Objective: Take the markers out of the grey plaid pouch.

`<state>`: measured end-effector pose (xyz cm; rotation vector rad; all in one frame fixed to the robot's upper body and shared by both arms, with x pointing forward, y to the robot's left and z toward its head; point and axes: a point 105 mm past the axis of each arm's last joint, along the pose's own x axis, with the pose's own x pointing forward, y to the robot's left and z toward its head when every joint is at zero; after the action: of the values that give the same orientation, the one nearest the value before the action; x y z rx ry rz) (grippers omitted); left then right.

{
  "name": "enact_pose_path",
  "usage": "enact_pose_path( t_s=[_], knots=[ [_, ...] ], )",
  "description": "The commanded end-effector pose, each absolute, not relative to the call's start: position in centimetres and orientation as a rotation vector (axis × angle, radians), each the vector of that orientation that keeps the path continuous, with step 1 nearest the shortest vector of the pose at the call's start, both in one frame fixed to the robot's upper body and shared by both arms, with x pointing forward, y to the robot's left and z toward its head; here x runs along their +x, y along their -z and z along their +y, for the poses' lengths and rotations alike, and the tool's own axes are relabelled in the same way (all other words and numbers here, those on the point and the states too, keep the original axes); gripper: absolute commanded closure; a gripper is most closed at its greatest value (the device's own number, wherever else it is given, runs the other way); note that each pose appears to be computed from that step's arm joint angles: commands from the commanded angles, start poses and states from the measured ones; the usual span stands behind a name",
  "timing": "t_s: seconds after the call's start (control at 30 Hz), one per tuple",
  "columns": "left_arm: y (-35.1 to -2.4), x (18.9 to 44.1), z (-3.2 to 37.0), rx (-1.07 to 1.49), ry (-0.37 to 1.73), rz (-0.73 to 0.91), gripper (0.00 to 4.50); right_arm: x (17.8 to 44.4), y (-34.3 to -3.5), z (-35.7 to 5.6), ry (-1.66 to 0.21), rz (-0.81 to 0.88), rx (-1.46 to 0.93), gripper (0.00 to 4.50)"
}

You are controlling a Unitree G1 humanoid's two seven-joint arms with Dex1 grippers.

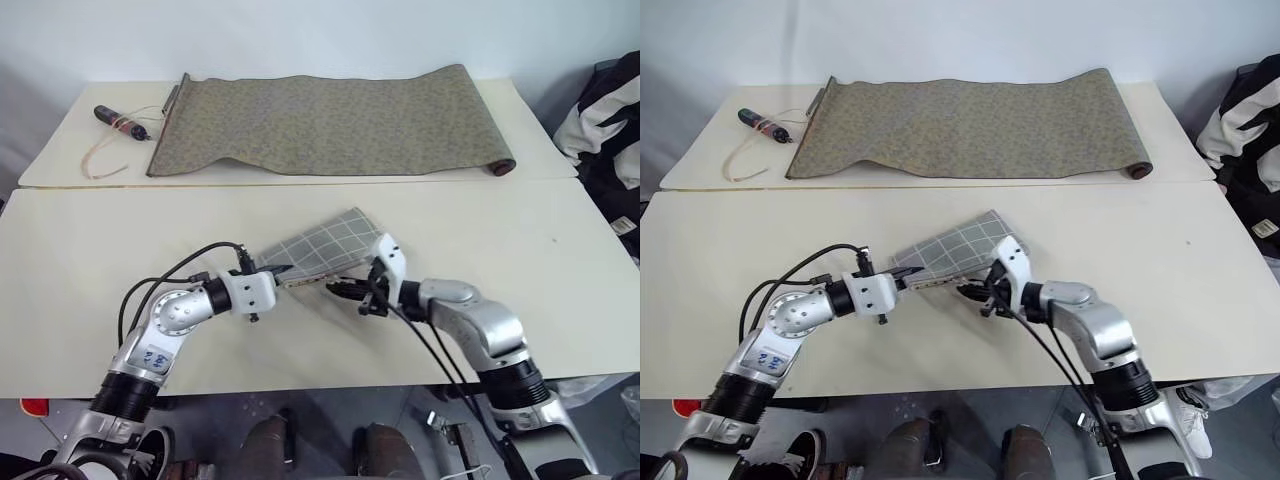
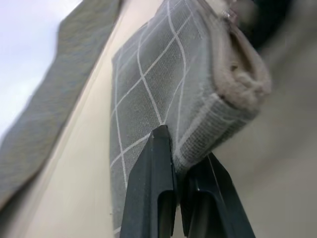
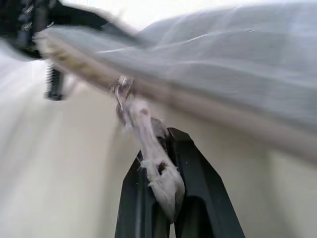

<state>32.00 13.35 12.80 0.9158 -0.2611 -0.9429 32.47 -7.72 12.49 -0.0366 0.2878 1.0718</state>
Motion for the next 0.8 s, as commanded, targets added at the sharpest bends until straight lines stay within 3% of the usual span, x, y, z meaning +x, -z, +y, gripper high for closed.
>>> enact_pose_path(
  t_s=[0.03,0.23,0.4,0.53,0.6,0.7,0.8],
  knots=[
    [-14.5,31.5,15.1,0.872,0.936,-0.291,4.50,33.6,-15.0,-10.3,-1.025,0.203,-0.083,4.47],
    [-14.7,30.7,16.8,0.771,0.956,-0.253,4.50,35.6,-14.5,-15.8,-0.868,0.227,-0.207,4.47],
    [-14.9,30.4,17.0,0.692,0.960,-0.248,4.50,34.3,-14.7,-15.3,-0.950,0.224,-0.186,4.47],
    [-15.1,30.5,16.7,0.671,0.955,-0.253,4.50,33.5,-14.9,-14.4,-1.002,0.214,-0.159,3.19],
    [-15.3,30.5,16.5,0.633,0.959,-0.254,4.50,31.5,-15.5,-13.7,-1.116,0.233,-0.138,2.50],
    [-15.3,30.5,16.2,0.625,0.961,-0.253,4.50,30.1,-16.0,-13.6,-1.181,0.239,-0.152,2.50],
    [-15.2,30.4,16.1,0.631,0.963,-0.251,4.50,30.5,-17.0,-14.5,-1.124,0.203,-0.191,2.50]
  ],
)
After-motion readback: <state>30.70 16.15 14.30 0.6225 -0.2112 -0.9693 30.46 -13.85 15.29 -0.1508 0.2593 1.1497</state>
